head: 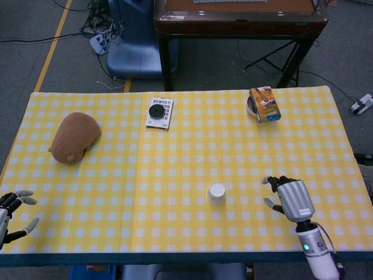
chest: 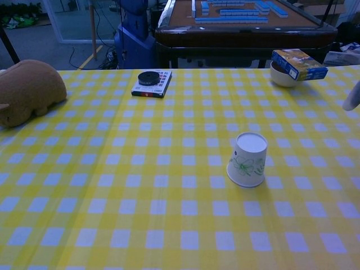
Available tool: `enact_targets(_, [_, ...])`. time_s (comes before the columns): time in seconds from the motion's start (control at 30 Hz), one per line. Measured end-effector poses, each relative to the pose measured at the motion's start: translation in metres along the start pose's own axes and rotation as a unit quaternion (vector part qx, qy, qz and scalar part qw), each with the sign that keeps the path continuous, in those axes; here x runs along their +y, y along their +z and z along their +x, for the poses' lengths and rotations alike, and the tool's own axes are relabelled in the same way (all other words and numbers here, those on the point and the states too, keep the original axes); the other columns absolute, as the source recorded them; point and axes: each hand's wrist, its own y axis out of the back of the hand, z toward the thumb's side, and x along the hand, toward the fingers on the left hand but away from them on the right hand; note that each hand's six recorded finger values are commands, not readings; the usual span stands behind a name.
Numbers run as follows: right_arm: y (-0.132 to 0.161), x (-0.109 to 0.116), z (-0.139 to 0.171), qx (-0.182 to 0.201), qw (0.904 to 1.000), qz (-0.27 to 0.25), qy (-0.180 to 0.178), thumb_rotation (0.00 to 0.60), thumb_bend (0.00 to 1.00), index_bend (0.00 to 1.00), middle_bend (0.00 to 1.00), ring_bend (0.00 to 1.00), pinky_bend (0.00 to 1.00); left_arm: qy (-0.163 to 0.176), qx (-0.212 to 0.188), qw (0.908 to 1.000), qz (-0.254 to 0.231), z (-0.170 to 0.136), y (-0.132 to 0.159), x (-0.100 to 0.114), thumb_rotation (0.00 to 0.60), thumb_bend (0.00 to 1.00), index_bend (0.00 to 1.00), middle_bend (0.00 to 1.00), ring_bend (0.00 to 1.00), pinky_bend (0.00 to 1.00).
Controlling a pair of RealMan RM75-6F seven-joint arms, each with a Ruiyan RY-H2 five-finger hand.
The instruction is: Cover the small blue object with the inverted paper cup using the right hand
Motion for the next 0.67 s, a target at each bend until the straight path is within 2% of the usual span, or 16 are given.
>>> enact_targets(0.1, [-0.021,0.020,0.020,-0.044,0.9981,0.044,-0.004,0.600,0.03,0.43,0.54,0.47,0.64,0.002,-0.003,0.9999,0.010,0.000,0.002,-0.002,0.600,0.26,0.51,0.32,0.29,0.59])
enact_targets(0.17, [-0.032,0.028,0.029,-0.065,0.9965,0.052,-0.007,0.600,0.04,0.43,0.54,0.46,0.62,0.003,-0.005,0.9999,0.015,-0.001,0.005,-0.002,0.600,0.26,0.51,0.32,0.29,0.59])
enact_targets(0.43, [-0.085,0.041,0.067,-0.141,0.9895,0.024,-0.022,0.600,0.04,0.43,0.53,0.45,0.61,-0.006,-0.010,0.9996,0.027,0.002,0.013,-0.013,0.600,0.26,0.51,0.32,0.29,0.59])
enact_targets(0.67, [-0.116,0.049,0.079,-0.167,0.9857,0.006,-0.025,0.600,0.04,0.43,0.53,0.45,0.61,-0.004,-0.011,0.9994,0.033,0.006,0.013,-0.022,0.600,0.26,0.51,0.32,0.29,0.59])
